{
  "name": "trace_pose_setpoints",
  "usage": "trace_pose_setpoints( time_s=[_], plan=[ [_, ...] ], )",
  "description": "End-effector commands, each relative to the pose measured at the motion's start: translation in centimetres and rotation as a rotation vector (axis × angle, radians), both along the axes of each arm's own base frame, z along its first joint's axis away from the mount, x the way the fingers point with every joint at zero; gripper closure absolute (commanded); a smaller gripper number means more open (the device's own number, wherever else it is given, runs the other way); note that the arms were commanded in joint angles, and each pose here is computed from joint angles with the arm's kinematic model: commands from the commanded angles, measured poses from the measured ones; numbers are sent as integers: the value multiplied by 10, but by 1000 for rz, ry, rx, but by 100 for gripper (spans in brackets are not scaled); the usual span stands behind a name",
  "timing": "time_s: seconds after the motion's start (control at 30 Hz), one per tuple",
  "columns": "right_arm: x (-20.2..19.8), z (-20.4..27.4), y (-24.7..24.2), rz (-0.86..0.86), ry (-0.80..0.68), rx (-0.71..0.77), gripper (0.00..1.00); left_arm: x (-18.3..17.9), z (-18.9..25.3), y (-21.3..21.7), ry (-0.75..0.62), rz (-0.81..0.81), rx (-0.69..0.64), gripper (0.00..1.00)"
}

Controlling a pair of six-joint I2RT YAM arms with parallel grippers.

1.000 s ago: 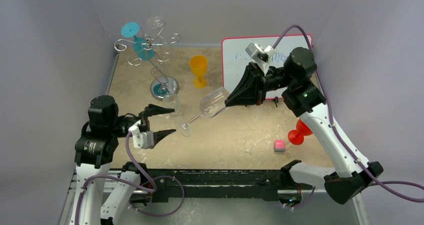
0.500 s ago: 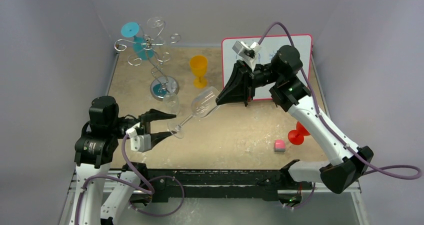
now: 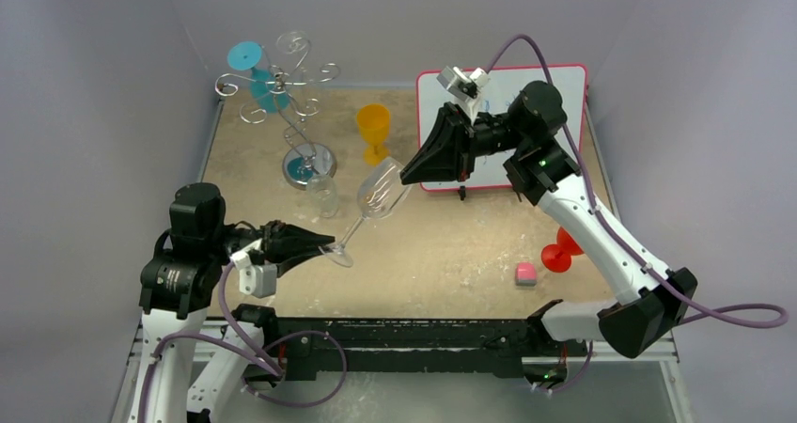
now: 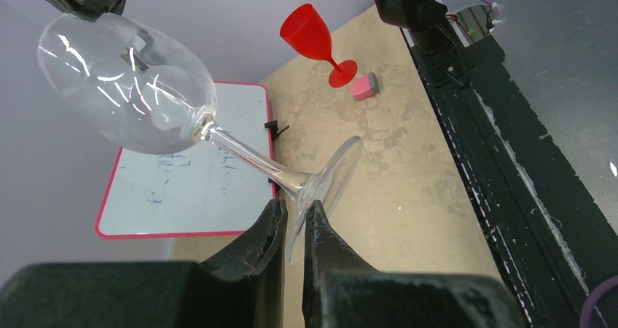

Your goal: Place the wine glass upside down on the wine glass rack

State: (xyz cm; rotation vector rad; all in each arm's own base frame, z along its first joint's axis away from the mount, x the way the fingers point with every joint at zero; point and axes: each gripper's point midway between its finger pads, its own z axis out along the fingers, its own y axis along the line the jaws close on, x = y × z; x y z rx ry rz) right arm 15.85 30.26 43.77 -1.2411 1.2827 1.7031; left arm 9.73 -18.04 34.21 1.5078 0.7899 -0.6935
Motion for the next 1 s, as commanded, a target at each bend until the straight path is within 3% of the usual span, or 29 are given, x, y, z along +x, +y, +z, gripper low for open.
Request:
trace_pose_setpoints(
  time_s=[0.0,0.13,0.4,0.63,0.8,0.97],
  plan=[
    [-17,19,-4,62,-96,43,100,7,15,2,-71,28,-3,100],
    [-12,20,-2,36,-80,48,96,6,16,2,-80,28,-3,100],
    [-2,23,1,-53,-44,65,61,4,16,3,-94,31,4,100],
    [10,29,4,-147,-16,89,43,8,15,4,-98,43,12,100],
    [19,35,4,-228,2,112,36,8,16,4,-102,45,15,100],
    [25,43,0,-305,14,134,20,10,18,4,-106,52,19,100]
  ],
)
